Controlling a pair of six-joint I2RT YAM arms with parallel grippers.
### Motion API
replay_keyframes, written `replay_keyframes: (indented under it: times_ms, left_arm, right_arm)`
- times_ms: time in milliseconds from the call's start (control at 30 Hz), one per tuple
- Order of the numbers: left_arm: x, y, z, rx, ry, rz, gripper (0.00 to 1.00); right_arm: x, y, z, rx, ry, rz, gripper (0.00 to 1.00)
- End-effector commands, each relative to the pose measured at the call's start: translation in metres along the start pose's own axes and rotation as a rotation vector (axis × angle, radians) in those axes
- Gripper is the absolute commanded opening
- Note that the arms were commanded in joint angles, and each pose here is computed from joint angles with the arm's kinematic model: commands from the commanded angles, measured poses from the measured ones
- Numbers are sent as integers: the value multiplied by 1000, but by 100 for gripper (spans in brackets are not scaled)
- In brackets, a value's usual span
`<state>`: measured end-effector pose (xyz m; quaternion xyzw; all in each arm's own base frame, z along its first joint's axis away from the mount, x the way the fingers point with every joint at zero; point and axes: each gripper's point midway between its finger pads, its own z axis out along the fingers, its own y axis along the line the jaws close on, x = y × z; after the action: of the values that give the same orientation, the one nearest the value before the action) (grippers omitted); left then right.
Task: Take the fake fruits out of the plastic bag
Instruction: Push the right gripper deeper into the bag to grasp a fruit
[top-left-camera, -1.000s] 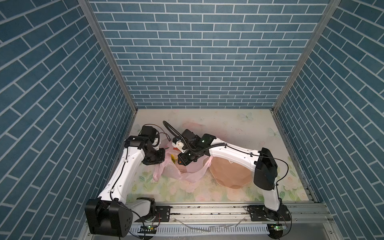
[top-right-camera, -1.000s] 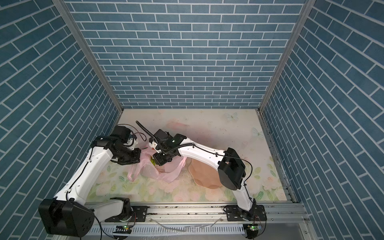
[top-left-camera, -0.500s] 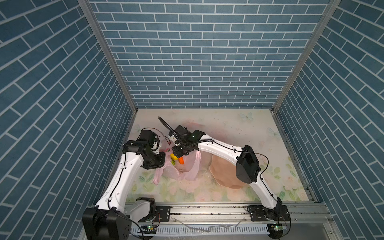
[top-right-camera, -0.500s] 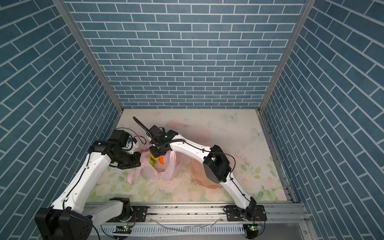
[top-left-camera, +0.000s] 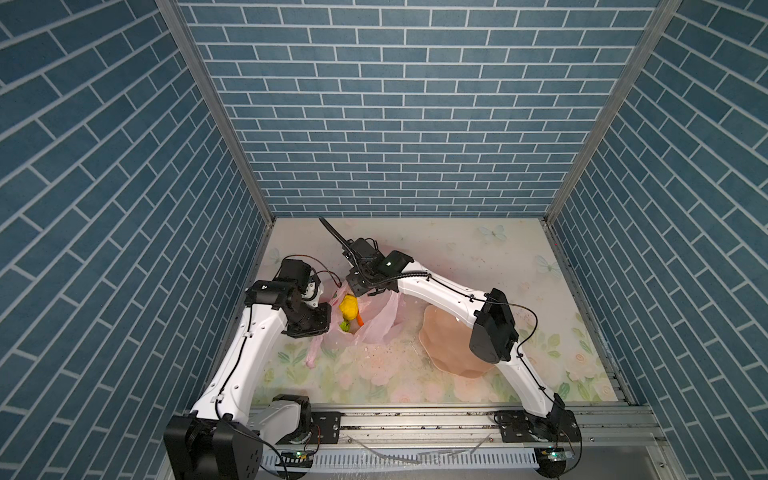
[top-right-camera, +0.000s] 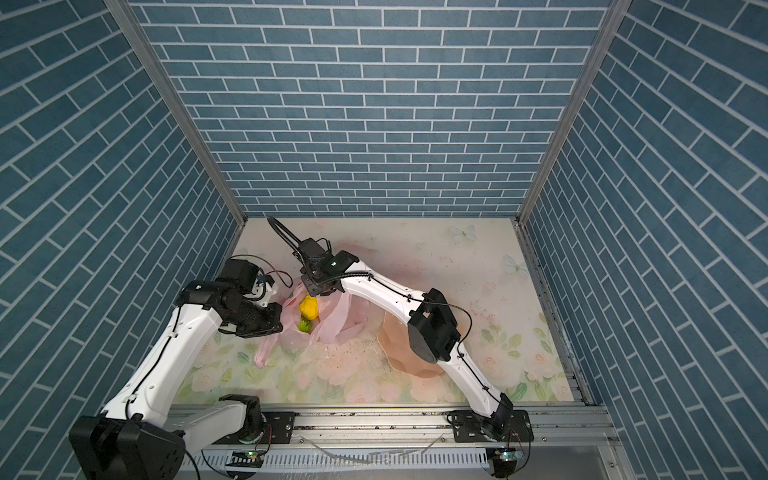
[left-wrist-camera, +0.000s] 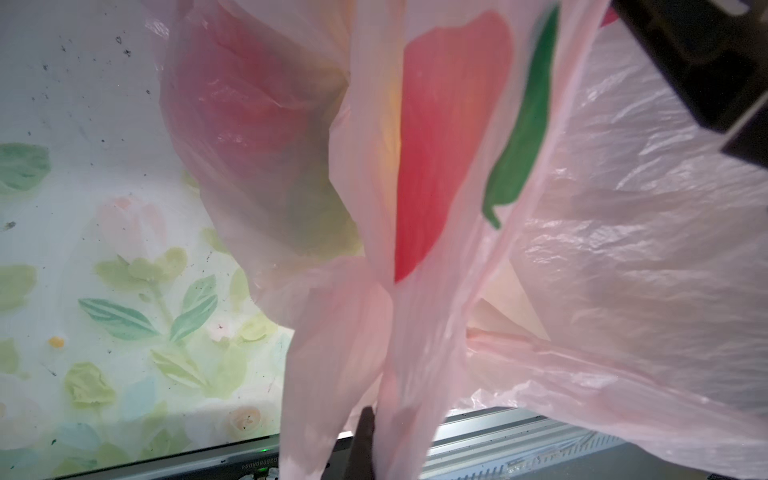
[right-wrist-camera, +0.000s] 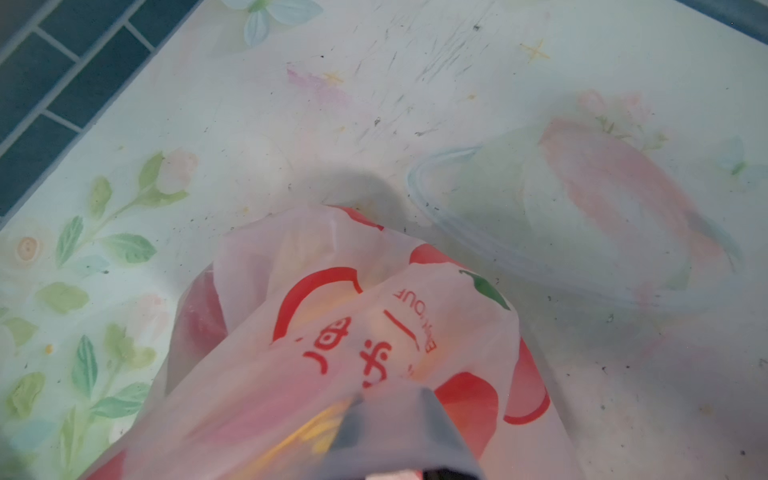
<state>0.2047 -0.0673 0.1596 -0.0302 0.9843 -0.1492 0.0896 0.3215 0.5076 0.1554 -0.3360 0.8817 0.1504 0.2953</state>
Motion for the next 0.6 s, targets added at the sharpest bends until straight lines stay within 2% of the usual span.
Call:
replay_keyframes:
  times_ms: [0,167,200,300,433,567]
  left_arm:
    - [-7,1,1,-5,-5,-8,3]
    - [-27,-1,5,-3,-29,-9,3]
    - [-31,-1,4,-7,-38,-6,2]
    - [-41,1,1,-35,-47,0,2]
    - [-48,2,1,-45,-56,-5,2]
    - [-47,3,3,-43,-51,-13,2]
  right_arm:
    - [-14,-12,-22,31,-21,-18,29]
    - [-3,2,-58,-21,12,-19,39]
    - [-5,7,-74,-39,3,-19,40]
    - [4,20,-89,-58,24,-16,41]
    - [17,40,-95,-91,56,11,41]
    - [28,61,-86,-146,75,47,39]
